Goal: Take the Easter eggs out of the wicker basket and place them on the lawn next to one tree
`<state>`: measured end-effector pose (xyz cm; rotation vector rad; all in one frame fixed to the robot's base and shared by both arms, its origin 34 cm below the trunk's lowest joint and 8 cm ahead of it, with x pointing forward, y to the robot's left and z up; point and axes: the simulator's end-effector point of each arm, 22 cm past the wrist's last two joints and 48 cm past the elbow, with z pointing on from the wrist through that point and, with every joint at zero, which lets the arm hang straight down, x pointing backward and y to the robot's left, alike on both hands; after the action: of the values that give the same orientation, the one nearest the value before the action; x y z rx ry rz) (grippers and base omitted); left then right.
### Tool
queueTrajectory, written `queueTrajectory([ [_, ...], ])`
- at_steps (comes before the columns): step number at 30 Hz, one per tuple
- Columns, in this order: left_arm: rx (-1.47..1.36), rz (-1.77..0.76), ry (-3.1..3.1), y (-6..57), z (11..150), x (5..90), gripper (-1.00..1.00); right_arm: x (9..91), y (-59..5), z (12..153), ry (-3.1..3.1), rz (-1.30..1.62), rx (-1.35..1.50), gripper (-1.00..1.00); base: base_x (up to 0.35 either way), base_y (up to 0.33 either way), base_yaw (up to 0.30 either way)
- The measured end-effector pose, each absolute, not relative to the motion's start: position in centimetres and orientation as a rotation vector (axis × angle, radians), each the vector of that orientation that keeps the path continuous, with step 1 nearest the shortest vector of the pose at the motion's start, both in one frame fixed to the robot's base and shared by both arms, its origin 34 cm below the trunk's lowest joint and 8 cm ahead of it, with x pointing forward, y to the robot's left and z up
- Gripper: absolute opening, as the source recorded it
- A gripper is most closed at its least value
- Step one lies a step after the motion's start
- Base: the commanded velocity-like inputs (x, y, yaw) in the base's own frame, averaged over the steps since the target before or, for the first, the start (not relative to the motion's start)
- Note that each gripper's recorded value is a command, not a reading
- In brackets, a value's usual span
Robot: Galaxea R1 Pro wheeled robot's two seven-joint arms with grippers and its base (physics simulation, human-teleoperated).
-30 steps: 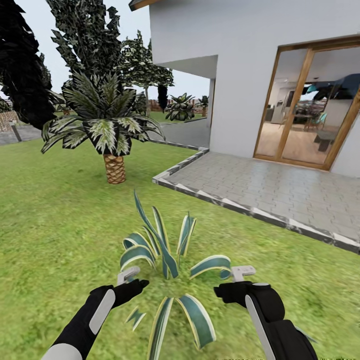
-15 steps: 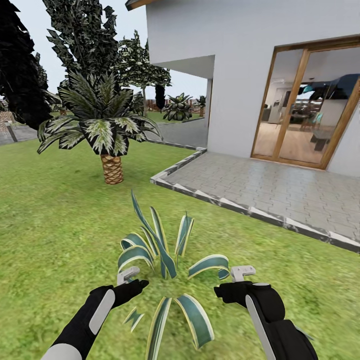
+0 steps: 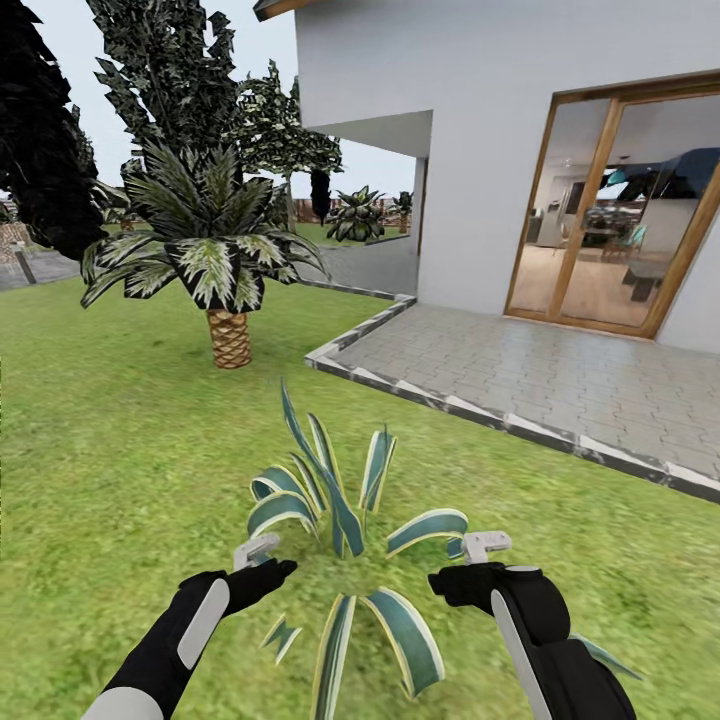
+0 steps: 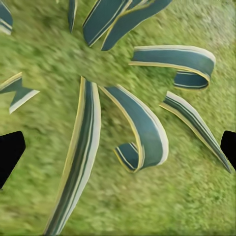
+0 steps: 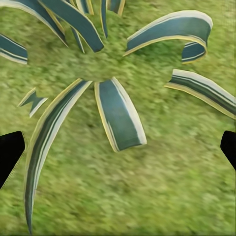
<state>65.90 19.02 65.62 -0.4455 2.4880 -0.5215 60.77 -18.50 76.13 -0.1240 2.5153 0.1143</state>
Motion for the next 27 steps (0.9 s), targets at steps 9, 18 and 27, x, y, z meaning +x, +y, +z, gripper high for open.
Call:
queueTrajectory([
  [9, -0.446, -0.521, 2.488, 19.08, 65.63, 65.91, 1.00, 60.77, -18.51, 76.13, 2.515, 0.114, -0.124, 1.00, 0.000, 0.274, 0.000],
  [18, -0.446, -0.520, 2.487, 19.10, 65.62, 65.92, 1.00, 60.77, -18.46, 76.14, 2.515, 0.115, -0.123, 1.00, 0.000, 0.110, 0.000],
  [27, -0.447, -0.519, 2.488, 19.20, 65.61, 65.91, 1.00, 60.77, -18.46, 76.14, 2.515, 0.115, -0.123, 1.00, 0.000, 0.141, 0.000],
])
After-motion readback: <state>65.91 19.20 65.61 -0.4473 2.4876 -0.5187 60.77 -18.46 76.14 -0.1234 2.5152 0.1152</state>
